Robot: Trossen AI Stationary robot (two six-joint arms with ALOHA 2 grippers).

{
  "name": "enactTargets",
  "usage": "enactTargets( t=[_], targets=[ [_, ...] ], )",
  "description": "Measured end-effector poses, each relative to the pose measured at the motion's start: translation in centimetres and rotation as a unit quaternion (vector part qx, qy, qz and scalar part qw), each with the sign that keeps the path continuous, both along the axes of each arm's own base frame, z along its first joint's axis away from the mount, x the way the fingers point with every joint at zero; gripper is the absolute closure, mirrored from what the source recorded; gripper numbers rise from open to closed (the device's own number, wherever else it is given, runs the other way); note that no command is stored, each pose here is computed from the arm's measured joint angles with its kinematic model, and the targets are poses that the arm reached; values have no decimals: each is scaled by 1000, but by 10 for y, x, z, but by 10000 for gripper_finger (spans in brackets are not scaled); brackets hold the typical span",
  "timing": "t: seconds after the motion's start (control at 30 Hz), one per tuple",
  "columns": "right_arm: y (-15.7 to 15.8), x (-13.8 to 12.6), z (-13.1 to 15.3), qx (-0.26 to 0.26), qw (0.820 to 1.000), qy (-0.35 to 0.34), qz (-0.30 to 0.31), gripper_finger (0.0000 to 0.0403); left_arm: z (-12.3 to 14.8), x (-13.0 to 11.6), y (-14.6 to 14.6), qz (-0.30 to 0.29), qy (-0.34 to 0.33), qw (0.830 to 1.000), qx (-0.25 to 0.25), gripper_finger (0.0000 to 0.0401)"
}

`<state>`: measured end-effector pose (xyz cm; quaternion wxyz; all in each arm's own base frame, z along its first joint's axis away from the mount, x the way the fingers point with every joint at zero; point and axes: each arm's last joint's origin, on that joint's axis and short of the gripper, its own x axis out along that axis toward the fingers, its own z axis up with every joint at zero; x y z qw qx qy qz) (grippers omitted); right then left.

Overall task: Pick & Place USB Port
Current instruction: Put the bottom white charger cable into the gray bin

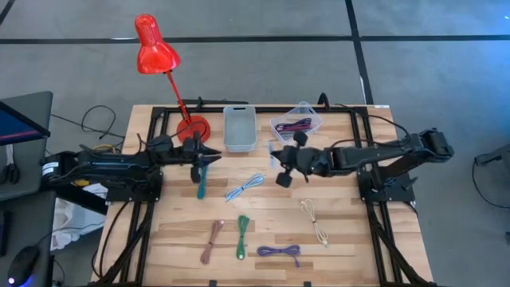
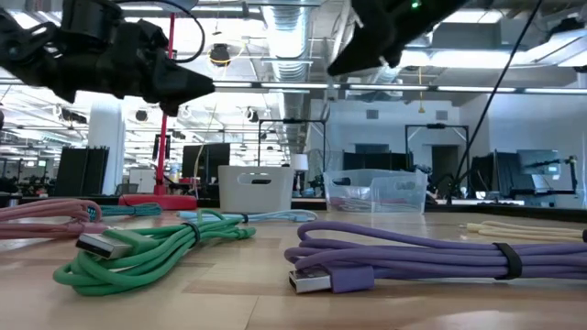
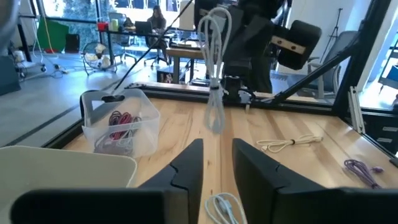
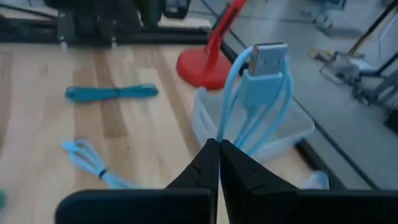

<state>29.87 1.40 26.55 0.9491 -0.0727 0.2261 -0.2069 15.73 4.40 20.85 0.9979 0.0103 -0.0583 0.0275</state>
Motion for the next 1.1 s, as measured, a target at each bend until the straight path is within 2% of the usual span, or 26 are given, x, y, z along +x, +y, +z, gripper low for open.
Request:
enactTargets(
  t=[0.2,0.33,0.57,0.73,1.1],
  targets=[
    [-9,17,2,-27,998,-57,32,403,10,35,6,-14,33,999,-7,286],
    [-13,22,3,-22,996,-75,46,403,10,59,9,-25,54,998,-12,270],
    [-15,23,9,-37,992,-98,67,403,19,87,7,-61,39,997,-6,246],
    [-13,25,13,-42,988,-119,88,403,29,98,2,-76,26,997,0,240],
    [-14,26,23,-55,979,-165,108,403,31,99,2,-76,21,997,-2,240]
  ],
)
